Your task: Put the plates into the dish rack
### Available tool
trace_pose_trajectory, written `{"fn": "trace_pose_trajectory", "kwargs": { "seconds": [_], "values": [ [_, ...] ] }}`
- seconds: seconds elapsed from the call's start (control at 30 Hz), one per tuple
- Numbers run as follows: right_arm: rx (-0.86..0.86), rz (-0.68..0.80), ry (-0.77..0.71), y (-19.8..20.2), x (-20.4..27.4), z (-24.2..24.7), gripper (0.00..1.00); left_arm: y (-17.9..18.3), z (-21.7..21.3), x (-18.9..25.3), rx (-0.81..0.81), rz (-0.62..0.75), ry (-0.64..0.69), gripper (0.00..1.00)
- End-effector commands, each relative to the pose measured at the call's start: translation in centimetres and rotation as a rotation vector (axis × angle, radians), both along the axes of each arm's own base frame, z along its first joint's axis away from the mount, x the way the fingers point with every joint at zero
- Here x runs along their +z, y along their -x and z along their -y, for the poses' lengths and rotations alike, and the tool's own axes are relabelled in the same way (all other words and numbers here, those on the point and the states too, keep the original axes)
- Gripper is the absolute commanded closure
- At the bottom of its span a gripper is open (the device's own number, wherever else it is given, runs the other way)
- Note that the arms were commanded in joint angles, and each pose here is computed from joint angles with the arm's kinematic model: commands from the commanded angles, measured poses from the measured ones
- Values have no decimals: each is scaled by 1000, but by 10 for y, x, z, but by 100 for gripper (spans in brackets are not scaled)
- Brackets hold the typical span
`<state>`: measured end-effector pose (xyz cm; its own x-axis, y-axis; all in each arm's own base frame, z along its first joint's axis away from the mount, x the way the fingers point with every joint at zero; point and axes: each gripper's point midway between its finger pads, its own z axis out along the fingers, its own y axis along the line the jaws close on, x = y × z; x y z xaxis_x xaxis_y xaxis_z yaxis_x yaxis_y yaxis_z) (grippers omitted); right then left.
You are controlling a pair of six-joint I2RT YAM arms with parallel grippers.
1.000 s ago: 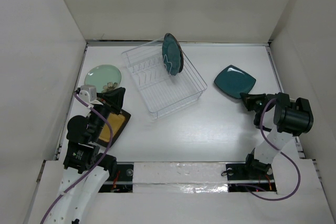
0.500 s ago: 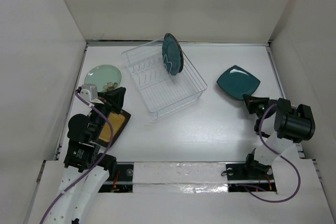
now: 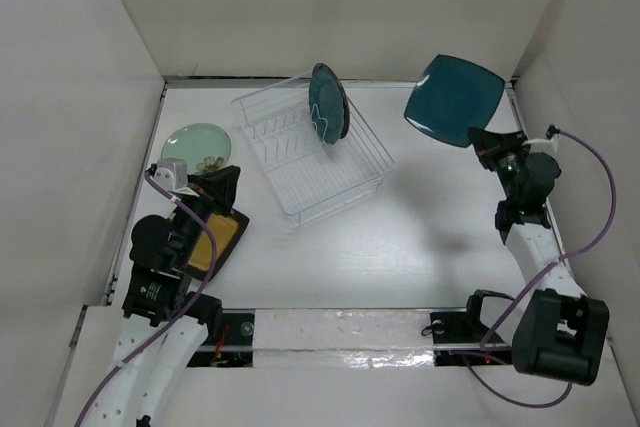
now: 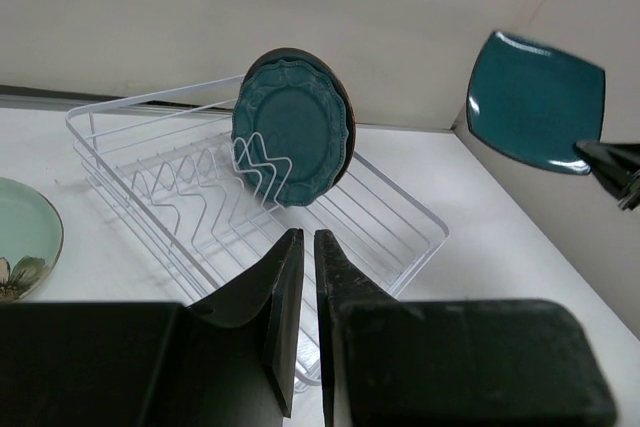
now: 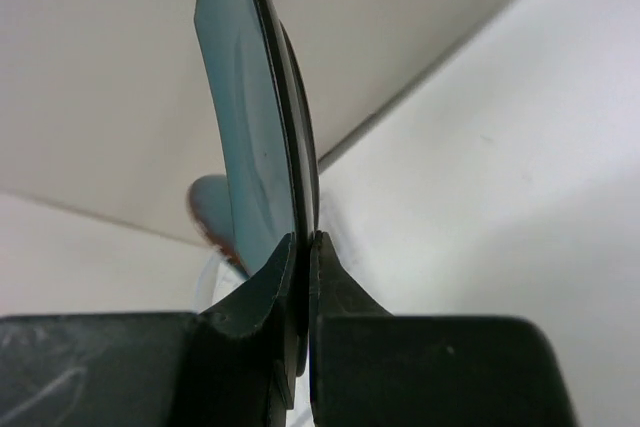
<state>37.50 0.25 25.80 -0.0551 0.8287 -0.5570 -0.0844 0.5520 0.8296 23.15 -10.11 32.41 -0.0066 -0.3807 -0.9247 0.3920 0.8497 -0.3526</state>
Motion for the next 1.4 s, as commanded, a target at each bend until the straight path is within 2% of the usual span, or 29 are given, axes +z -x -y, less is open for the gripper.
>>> {"fn": "trace_pose_trajectory", "kwargs": {
  "seconds": [0.0,0.1,0.13,0.2,0.23,0.33,0.37,0.43,0.47,0.53,0.57,0.6,0.67,0.77,0.8,0.83,0.93,1.03,1.37],
  "values": [
    [84,250,140,11,109,-39,100,1,1,14,-5,53,3,93],
    [161,289,169,12,134,-76,100,2,1,14,-7,55,1,93],
    [175,334,191,14,157,-85,100,4,1,16,-9,64,3,93],
    [229,325,199,11,165,-113,100,5,0,17,-6,69,6,93],
    [235,370,226,13,189,-121,100,5,0,18,-6,69,6,93],
    [291,343,281,2,190,-158,100,5,0,18,-10,70,5,93],
    [282,371,287,1,211,-163,100,7,0,19,-12,76,7,93],
    [330,339,315,-10,204,-190,100,7,0,21,-9,81,9,93],
    [318,368,314,-11,223,-195,100,7,0,20,-9,78,8,93],
    [320,354,342,-19,223,-210,100,6,0,18,-12,73,6,93],
    [310,306,360,-37,209,-217,100,7,1,19,-15,74,6,93],
    [303,326,360,-40,223,-221,100,8,1,19,-16,76,6,93],
    [296,291,386,-62,211,-231,100,10,0,21,-15,86,9,93],
    [245,285,422,-78,224,-233,100,8,1,19,-16,76,6,93],
    [253,243,446,-88,209,-243,100,8,2,18,-21,73,4,93],
    [231,270,468,-89,224,-243,100,9,2,19,-24,76,6,93],
    [190,247,527,-104,221,-250,100,10,1,21,-20,84,9,93],
    [170,168,613,-120,196,-254,100,8,1,18,-19,73,4,93],
    [134,78,849,-131,166,-294,100,9,1,20,-19,80,7,93]
  ]
}}
